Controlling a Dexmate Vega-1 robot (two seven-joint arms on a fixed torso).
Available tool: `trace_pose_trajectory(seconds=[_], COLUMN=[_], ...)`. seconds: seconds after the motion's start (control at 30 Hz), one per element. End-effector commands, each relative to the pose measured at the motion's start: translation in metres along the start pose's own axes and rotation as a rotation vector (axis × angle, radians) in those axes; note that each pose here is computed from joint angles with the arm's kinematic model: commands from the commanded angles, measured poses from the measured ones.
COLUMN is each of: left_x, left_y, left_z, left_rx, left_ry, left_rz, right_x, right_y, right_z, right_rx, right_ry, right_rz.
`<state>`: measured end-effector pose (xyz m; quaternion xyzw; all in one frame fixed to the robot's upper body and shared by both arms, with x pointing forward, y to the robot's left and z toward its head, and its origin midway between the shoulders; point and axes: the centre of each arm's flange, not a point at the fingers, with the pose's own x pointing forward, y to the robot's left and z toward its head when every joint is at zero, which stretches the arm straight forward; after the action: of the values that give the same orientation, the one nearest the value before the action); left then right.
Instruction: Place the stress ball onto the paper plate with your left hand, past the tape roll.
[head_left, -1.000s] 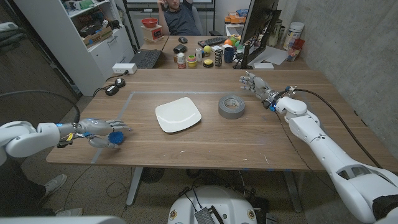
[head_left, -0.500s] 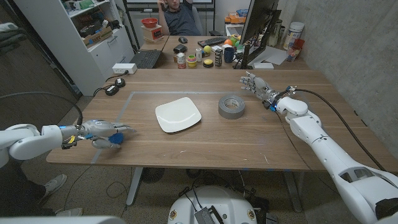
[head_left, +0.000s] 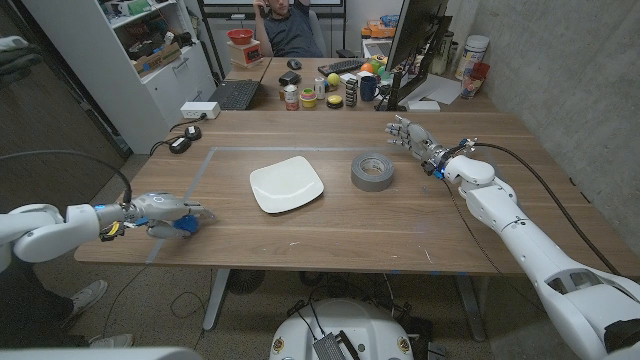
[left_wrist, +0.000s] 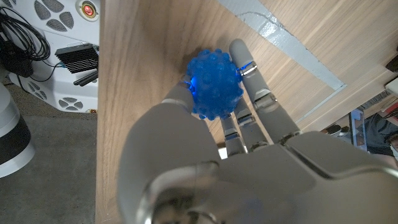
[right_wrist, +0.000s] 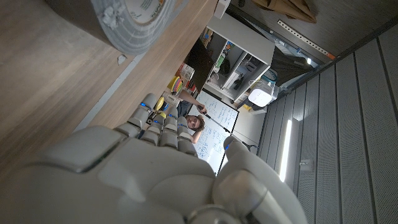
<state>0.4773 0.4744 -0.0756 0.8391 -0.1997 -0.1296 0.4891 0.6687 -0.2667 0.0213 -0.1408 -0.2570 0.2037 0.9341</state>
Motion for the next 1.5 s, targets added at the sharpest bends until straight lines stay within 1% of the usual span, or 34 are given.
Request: trace_pose_trajectory(seconds=[0.03, 0.23, 0.6, 1.07, 1.27, 1.5], left_x=[-0.003, -0.004, -0.009, -0.020, -0.023, -0.021], left_y=[0.003, 0.007, 0.023, 0.048, 0.056, 0.062], left_z=[-0.004, -0.004, -0.008, -0.015, -0.018, -0.016], left_rx=[-0.003, 0.006, 0.009, -0.009, -0.035, -0.039], left_ry=[0.043, 0.048, 0.080, 0.114, 0.143, 0.135], left_rz=[0.092, 0.131, 0.186, 0.325, 0.383, 0.431], right_x=[0.003, 0.002, 0.002, 0.002, 0.001, 0.002], right_y=[0.002, 0.001, -0.001, 0.000, 0.001, 0.005], right_z=[0.000, -0.001, -0.001, 0.000, 0.001, 0.003], right_rx=[-0.004, -0.002, -0.002, -0.007, -0.013, -0.023], right_ry=[0.006, 0.007, 0.006, 0.001, -0.002, -0.007], right_rz=[0.002, 0.000, 0.003, 0.009, 0.011, 0.021])
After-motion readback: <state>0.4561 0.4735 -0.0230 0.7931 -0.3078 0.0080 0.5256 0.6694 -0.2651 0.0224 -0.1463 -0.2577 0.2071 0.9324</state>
